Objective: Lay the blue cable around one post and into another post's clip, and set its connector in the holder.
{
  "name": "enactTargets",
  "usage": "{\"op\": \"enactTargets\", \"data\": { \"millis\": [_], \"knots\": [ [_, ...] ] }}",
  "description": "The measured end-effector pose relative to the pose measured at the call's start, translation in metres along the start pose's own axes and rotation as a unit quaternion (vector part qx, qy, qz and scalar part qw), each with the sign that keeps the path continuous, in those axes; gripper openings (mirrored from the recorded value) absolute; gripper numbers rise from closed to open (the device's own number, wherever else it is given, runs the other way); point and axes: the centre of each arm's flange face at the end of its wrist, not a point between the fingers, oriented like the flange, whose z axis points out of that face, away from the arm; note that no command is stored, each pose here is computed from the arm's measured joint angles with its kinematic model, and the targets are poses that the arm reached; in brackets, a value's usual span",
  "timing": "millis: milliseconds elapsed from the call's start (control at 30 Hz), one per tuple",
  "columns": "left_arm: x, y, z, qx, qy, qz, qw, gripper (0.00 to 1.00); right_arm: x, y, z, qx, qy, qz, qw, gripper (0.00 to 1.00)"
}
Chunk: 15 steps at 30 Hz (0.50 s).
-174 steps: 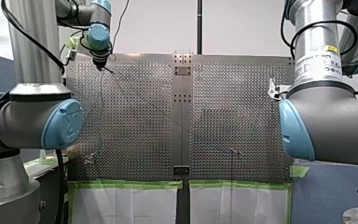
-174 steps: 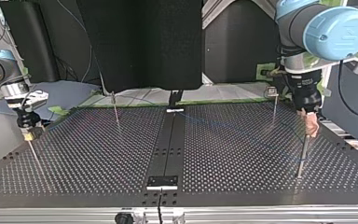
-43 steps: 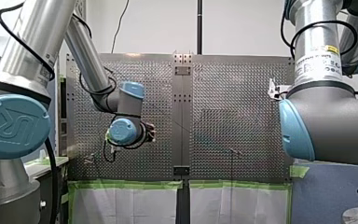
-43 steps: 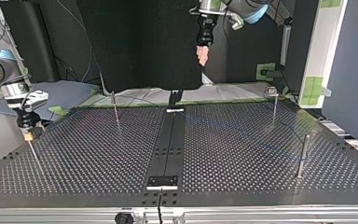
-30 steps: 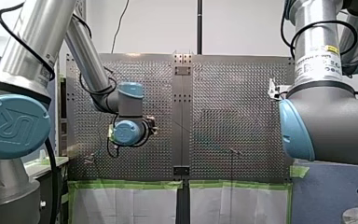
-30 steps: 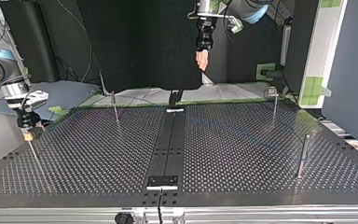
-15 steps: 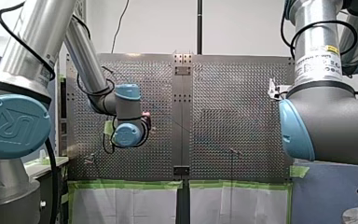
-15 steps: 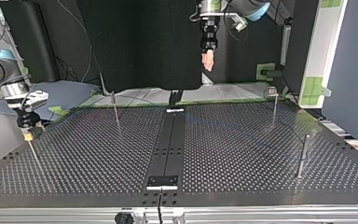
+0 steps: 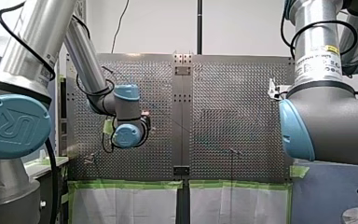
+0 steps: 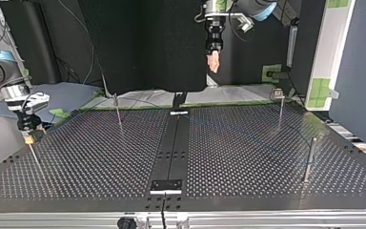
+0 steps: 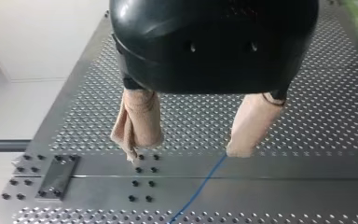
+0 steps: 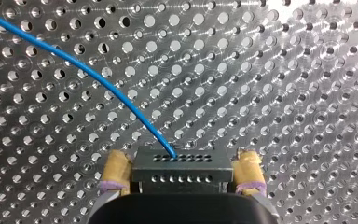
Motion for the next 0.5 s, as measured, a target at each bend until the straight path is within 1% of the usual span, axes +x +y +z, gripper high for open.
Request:
{"op": "enactTargets", "data": {
  "millis": [100,300,500],
  "knots": [
    [0.0022,0.0022,-0.0022,-0.003,0.011,0.013,0.9999,1.0,0.0001,0.0001,0.0,0.0,0.0,-0.0001,1.0,0.98],
    [0.0069,0.0062,-0.0075,-0.005,0.036,0.033,0.9988,1.0,0.0,0.0,0.0,0.0,0.0,0.0,1.0,0.98],
    [0.0078,0.0068,-0.0086,-0.005,0.041,0.035,0.9985,1.0,0.0,0.0,0.0,0.0,0.0,0.0,1.0,0.98]
  ]
}}
